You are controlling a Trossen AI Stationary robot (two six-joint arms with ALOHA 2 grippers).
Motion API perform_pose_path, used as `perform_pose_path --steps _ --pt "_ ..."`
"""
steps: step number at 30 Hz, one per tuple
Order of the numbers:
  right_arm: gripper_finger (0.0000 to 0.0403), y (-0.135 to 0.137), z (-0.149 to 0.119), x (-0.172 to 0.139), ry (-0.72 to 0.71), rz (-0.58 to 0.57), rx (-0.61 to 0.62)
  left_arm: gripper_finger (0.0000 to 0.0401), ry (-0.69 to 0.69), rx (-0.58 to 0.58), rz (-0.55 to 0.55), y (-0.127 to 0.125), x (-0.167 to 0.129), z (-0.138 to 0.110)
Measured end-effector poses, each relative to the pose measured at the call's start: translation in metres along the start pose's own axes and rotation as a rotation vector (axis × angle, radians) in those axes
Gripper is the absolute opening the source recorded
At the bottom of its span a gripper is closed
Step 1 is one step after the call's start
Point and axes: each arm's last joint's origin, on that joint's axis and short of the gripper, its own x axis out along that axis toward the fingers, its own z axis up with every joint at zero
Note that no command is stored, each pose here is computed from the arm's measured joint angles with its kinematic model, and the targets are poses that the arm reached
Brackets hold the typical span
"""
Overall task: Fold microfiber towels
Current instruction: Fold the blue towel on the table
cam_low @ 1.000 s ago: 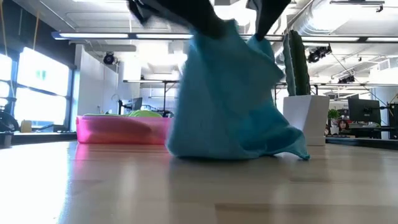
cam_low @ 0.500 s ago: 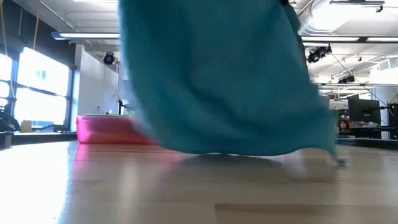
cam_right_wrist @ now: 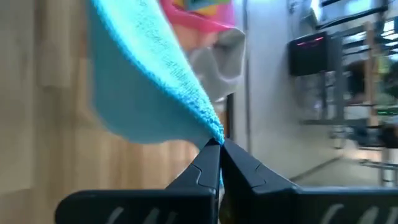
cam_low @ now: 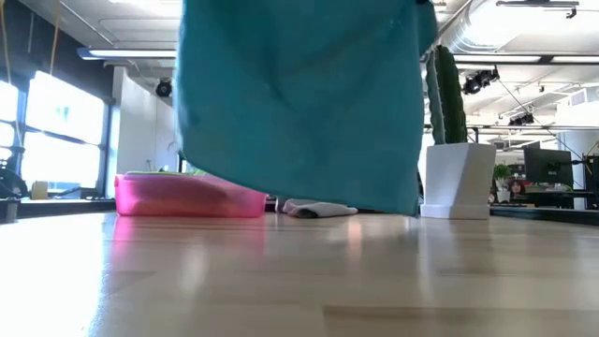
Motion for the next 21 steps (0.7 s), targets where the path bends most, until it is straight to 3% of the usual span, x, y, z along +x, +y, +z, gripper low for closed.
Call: perform_pose_path --steps 3,6,13,21 --pt "0.0 0.005 -0.003 0.009 0.043 0.058 -0.028 0.0003 0.02 0.02 0.036 0.009 0.006 -0.002" --pt "0.0 0.009 -0.008 0.023 0.101 0.043 -0.111 0.0003 0.046 0.063 0.074 0.017 0.011 -0.006" --pt "0.0 0.004 -0.011 0.055 0.175 -0.109 -0.233 0.0003 0.079 0.161 0.165 0.029 0.029 -0.007" --pt "0.0 -0.028 0.0 0.085 0.165 -0.206 -0.202 0.0003 0.104 0.281 0.327 0.046 0.06 -0.004"
